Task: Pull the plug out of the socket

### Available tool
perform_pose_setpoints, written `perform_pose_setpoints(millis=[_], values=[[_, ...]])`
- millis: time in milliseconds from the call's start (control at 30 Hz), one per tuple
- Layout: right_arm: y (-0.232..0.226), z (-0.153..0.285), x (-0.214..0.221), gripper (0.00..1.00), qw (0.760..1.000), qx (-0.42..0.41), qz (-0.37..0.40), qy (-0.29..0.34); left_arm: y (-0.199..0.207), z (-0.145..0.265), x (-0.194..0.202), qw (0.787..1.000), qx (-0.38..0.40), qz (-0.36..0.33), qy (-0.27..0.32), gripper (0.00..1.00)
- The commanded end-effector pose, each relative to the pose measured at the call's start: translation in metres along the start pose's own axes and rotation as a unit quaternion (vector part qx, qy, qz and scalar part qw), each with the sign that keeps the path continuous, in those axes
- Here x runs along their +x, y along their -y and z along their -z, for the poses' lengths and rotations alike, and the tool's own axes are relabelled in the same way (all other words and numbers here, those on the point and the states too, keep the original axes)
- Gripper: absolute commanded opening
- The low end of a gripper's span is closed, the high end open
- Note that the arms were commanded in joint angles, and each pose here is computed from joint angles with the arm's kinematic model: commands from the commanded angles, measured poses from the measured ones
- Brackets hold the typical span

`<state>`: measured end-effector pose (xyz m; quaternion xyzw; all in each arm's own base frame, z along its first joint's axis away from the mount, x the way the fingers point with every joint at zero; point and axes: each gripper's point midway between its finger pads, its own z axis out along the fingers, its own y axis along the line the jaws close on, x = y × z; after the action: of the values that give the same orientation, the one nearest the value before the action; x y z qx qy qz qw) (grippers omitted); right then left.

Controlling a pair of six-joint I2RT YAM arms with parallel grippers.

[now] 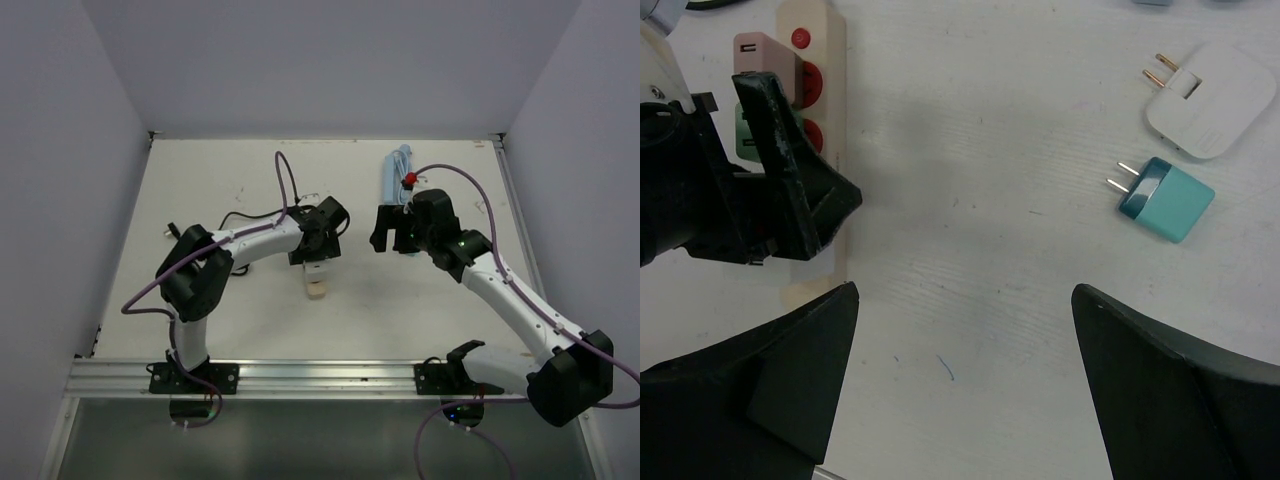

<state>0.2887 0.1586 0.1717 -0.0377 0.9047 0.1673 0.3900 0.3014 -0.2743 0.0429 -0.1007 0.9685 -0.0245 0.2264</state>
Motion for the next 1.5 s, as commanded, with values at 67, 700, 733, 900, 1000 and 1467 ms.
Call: perform_pose_setpoints(millis=[67, 700, 733, 900, 1000, 1467], values=[[-0.001, 0.011, -0.006, 0.91, 1.000, -0.002, -0.001, 0.011, 0.035, 0.031, -0.025, 0.996, 0.075, 0.028, 0.038, 0.94], [-0.047, 0.020, -0.005, 0.91, 0.999, -0.052, -0.005, -0.013, 0.006, 0.123, -0.090, 0.966, 0.224, 0.068, 0.108, 1.00], [-0.052, 0.019, -0.005, 0.91, 0.998, -0.055, -0.011, -0.013, -0.004, 0.122, -0.094, 0.966, 0.222, 0.078, 0.111, 1.00], [-0.081, 0.008, 0.011, 0.90, 0.997, -0.064, 0.002, -0.037, -0.042, 0.119, -0.081, 0.964, 0.221, 0.068, 0.128, 0.99], [-0.098, 0.004, 0.020, 0.90, 0.997, -0.058, 0.021, -0.048, -0.060, 0.112, -0.062, 0.965, 0.223, 0.058, 0.126, 1.00], [-0.161, -0.040, 0.067, 0.91, 0.990, 0.023, 0.088, -0.110, -0.156, 0.060, -0.009, 0.969, 0.194, 0.124, 0.087, 1.00]])
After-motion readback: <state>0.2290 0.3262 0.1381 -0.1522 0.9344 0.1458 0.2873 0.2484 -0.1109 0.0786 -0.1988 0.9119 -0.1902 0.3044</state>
